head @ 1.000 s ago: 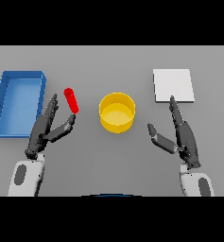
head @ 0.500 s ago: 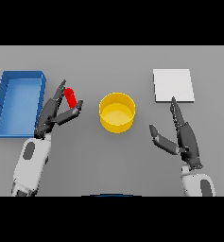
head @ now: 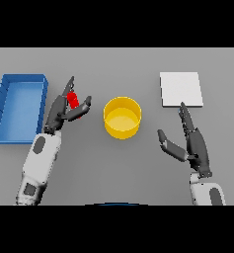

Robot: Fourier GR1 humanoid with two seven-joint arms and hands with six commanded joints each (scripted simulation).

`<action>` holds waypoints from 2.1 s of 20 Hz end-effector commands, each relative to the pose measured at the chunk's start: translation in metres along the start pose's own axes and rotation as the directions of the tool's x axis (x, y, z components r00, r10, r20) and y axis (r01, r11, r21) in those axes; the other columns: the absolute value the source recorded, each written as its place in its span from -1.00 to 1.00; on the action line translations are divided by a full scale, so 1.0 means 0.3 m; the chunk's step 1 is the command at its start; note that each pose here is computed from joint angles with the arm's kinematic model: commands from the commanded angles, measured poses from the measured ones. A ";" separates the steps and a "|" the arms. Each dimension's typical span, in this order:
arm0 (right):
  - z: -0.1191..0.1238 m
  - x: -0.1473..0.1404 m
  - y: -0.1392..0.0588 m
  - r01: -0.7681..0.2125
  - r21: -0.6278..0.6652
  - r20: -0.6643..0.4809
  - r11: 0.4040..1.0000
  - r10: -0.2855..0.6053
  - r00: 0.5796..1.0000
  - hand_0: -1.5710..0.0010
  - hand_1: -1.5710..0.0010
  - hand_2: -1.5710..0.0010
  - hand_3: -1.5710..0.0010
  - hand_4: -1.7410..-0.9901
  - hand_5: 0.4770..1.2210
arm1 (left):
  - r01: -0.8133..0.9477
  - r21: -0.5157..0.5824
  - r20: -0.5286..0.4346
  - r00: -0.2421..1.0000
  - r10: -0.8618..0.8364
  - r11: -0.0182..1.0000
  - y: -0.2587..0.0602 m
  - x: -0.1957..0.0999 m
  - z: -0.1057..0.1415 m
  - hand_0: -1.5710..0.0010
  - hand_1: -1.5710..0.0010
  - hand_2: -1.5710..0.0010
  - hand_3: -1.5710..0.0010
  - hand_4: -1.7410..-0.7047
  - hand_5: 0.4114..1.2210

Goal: Pick up the red beaker and tilt it to pour out 1 green nut into yellow bowl. Pick up the yellow bowl and place it on the metallic measuring scale.

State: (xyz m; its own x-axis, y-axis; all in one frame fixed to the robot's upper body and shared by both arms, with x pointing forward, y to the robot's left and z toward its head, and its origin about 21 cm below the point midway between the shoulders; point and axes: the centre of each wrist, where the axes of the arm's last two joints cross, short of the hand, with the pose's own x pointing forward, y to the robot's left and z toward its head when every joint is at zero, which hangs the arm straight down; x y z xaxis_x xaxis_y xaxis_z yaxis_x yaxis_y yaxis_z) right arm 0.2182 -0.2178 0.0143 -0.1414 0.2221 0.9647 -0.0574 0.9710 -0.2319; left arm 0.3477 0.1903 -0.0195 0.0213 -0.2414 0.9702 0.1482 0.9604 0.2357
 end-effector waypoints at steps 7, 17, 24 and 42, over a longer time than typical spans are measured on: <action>0.010 -0.003 -0.009 -0.009 -0.007 0.015 1.000 0.009 1.000 1.00 1.00 1.00 1.00 0.34 -0.54 | -0.099 0.062 0.035 0.995 0.097 0.993 -0.043 -0.034 -0.037 0.52 0.48 0.42 0.34 -0.36 0.14; 0.006 -0.004 -0.012 0.014 0.002 -0.005 1.000 -0.014 1.000 1.00 1.00 1.00 1.00 0.30 -0.56 | -0.012 0.065 0.061 0.998 0.008 0.998 -0.060 -0.010 -0.050 -0.83 -0.83 -0.84 -0.78 -0.69 0.88; 0.003 -0.005 -0.003 -0.024 -0.002 0.018 1.000 0.024 1.000 1.00 1.00 1.00 1.00 0.37 -0.55 | -0.140 0.026 0.150 0.979 0.135 0.990 -0.013 0.098 -0.066 -0.96 -0.96 -0.97 -0.95 -0.94 0.78; 0.005 0.004 0.017 -0.067 0.011 0.023 0.998 0.066 0.998 1.00 1.00 1.00 1.00 0.50 -0.49 | 0.622 -0.144 0.245 0.776 -0.581 0.770 0.022 0.340 -0.104 -1.00 -1.00 -1.00 -1.00 -1.00 0.78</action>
State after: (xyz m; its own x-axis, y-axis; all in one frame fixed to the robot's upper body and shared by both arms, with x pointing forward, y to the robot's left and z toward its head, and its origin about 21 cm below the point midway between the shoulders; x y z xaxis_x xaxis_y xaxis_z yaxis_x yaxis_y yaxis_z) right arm 0.2164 -0.2124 0.0142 -0.1665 0.2838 0.9443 -0.0595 0.9531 -0.2969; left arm 0.3818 0.1675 0.0793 -0.3127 -0.7106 0.6303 0.2701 0.5696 0.7763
